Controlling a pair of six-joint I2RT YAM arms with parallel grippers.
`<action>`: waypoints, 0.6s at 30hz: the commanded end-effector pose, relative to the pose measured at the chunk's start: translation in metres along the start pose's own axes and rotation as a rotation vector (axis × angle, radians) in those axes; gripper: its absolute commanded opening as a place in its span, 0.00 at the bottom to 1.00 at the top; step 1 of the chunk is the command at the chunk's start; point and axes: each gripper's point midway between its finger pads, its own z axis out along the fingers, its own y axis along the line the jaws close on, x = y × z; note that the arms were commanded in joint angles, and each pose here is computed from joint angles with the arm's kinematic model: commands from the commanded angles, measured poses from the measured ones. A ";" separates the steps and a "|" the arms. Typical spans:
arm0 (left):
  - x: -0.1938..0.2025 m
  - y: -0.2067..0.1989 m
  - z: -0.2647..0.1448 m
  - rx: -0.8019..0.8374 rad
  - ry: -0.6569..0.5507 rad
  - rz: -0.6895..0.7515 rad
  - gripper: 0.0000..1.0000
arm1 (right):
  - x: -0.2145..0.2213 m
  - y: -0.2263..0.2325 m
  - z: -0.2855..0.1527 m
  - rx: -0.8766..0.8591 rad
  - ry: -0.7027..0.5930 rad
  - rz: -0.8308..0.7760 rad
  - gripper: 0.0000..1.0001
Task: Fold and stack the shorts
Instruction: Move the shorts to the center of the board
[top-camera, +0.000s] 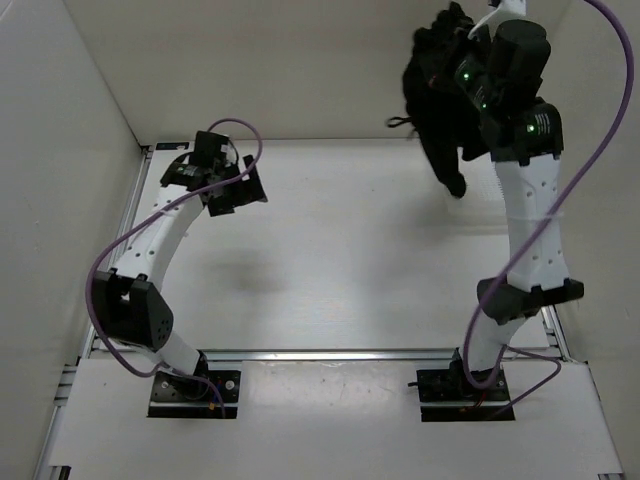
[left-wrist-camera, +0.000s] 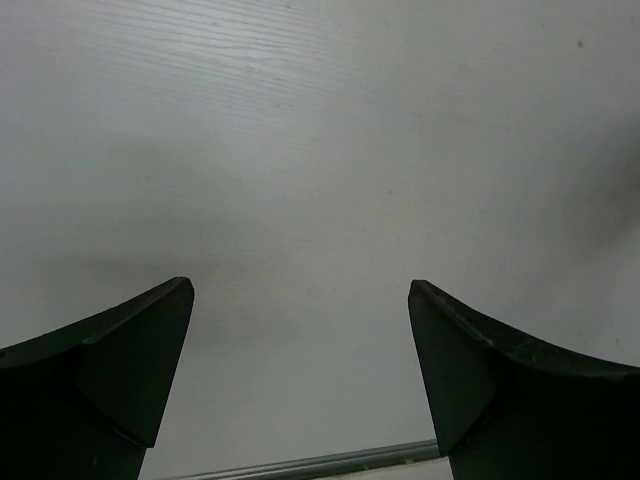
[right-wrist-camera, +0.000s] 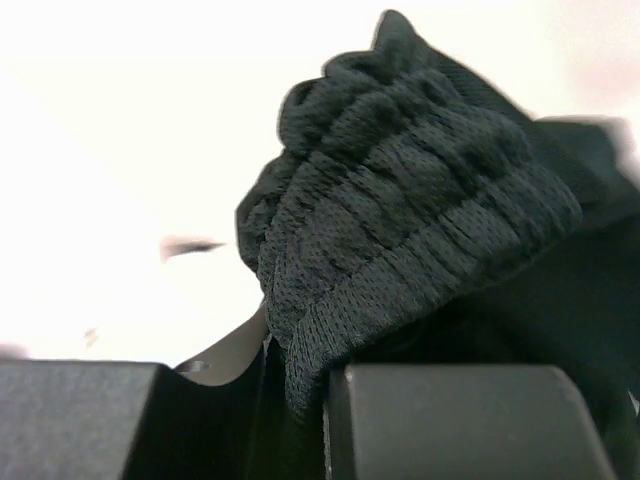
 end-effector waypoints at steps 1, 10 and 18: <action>-0.022 0.023 -0.055 -0.007 -0.126 -0.100 1.00 | -0.018 0.057 -0.039 -0.161 -0.049 -0.036 0.00; -0.068 0.061 -0.125 -0.020 -0.298 -0.185 1.00 | 0.038 0.091 -0.066 -0.264 0.111 -0.007 0.00; -0.053 0.054 -0.102 -0.002 -0.193 -0.132 1.00 | 0.197 -0.023 0.004 0.027 0.606 0.080 1.00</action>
